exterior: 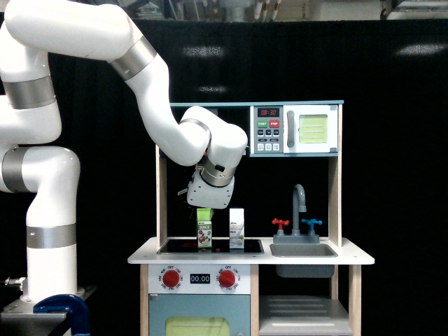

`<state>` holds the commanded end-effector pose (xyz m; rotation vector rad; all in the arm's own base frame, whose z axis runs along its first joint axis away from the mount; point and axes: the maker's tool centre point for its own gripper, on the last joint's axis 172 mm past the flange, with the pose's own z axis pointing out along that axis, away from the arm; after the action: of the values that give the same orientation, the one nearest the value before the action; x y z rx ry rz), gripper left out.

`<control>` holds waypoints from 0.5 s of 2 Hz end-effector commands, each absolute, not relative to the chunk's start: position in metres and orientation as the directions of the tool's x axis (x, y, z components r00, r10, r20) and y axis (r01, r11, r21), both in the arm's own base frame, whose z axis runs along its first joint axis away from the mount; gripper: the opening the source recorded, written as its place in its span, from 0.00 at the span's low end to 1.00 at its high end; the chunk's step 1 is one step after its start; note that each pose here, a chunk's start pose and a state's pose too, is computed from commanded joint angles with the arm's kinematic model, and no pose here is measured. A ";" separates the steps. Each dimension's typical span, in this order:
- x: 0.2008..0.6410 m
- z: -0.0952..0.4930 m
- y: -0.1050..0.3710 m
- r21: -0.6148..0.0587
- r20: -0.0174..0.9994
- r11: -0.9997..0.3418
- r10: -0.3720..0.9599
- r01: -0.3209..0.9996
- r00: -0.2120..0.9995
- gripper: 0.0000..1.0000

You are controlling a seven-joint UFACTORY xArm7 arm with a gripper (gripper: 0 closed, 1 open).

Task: Put the green box into the sink

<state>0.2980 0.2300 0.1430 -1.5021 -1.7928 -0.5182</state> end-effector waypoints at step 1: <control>0.298 0.132 0.245 -0.145 0.743 0.237 0.667 0.961 -0.053 1.00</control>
<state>0.2980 0.2450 0.1320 -1.5021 -1.7928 -0.5182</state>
